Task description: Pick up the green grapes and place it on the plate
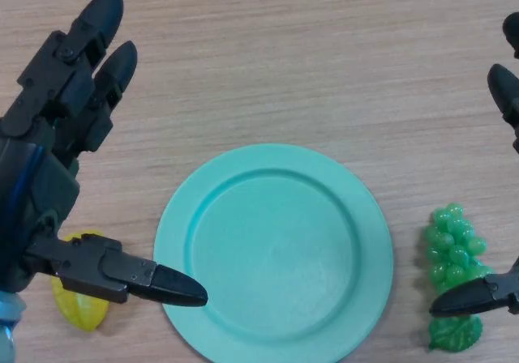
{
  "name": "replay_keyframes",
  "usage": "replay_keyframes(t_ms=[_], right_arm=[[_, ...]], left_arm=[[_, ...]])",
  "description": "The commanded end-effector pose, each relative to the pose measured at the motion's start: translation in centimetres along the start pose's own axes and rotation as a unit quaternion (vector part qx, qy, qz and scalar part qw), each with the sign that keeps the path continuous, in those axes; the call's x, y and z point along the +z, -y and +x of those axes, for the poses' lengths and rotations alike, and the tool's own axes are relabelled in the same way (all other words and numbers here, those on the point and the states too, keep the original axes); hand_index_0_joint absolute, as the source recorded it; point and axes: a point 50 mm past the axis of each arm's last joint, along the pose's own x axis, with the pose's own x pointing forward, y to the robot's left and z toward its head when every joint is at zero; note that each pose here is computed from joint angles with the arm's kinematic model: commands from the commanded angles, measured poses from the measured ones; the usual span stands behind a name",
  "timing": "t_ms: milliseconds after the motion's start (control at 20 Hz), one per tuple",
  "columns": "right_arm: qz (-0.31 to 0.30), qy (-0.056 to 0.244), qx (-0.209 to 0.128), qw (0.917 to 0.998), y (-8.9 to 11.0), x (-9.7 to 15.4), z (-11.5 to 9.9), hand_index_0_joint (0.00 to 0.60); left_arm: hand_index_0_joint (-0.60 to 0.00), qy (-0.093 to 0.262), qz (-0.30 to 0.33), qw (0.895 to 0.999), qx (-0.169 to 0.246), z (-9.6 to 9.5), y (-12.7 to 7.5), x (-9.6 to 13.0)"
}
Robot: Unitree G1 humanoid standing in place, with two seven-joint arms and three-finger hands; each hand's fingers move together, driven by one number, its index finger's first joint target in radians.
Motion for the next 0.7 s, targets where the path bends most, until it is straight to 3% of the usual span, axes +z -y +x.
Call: replay_keyframes(t_ms=[50,550,700], right_arm=[[-0.050,0.102,-0.010,0.9935,0.5,2.7,-0.3,0.000],[-0.044,0.101,0.004,0.9939,0.8,1.6,0.5,0.000],[-0.056,0.101,0.044,0.9924,0.7,0.3,0.6,0.000]], left_arm=[[0.000,0.100,0.056,0.993,0.006,-0.3,-0.7,2.6],[0.000,0.090,0.073,0.993,0.017,0.0,-1.0,1.0],[0.000,0.092,0.061,0.994,0.018,-0.1,-1.1,0.4]])
